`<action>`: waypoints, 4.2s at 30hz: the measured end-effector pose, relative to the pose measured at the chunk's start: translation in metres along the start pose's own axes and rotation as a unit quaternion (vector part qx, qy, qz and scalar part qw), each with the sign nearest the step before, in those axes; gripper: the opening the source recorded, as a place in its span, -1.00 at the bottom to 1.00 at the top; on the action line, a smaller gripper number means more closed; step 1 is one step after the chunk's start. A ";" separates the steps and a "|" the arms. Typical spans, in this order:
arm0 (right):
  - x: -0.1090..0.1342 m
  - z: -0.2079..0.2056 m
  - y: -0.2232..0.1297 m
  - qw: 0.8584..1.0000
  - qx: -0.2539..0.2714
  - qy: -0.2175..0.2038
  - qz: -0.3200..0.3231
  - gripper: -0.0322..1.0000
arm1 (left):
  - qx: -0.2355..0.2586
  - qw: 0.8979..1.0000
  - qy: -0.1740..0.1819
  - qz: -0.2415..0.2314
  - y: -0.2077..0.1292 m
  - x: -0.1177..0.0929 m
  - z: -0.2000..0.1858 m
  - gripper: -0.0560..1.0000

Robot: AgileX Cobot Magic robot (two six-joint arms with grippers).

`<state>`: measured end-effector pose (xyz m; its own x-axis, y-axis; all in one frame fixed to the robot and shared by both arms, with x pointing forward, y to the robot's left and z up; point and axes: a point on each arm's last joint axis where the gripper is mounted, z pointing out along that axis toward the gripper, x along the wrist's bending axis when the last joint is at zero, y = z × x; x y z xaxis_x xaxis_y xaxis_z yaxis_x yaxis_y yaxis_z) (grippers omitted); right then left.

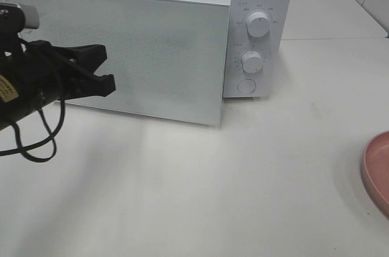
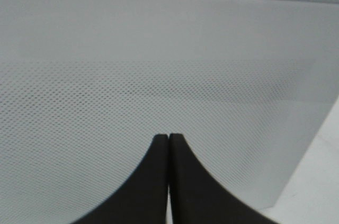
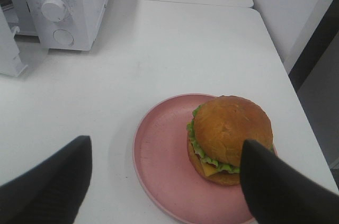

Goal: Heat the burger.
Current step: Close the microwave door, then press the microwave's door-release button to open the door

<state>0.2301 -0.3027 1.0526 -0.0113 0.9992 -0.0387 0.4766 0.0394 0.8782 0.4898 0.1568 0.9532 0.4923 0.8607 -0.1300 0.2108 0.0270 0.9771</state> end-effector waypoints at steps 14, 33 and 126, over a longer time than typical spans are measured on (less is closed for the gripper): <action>0.000 0.000 0.000 1.000 0.000 0.000 0.000 0.52 | -0.008 1.000 -0.014 -0.003 0.002 -0.033 0.059 -0.89; 0.000 0.000 0.000 1.000 0.000 0.000 0.000 0.52 | 0.002 0.999 -0.034 0.000 0.008 -0.052 0.120 -0.89; 0.000 0.000 0.000 1.000 0.000 0.000 0.000 0.52 | 0.466 0.852 0.190 -0.142 0.065 0.037 -0.202 0.91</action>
<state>0.2301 -0.3027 1.0526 -0.0113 0.9992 -0.0387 0.4766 0.0394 0.8782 0.3509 0.2930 1.0455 0.0382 0.9940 -0.1022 0.9424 -0.0018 0.3346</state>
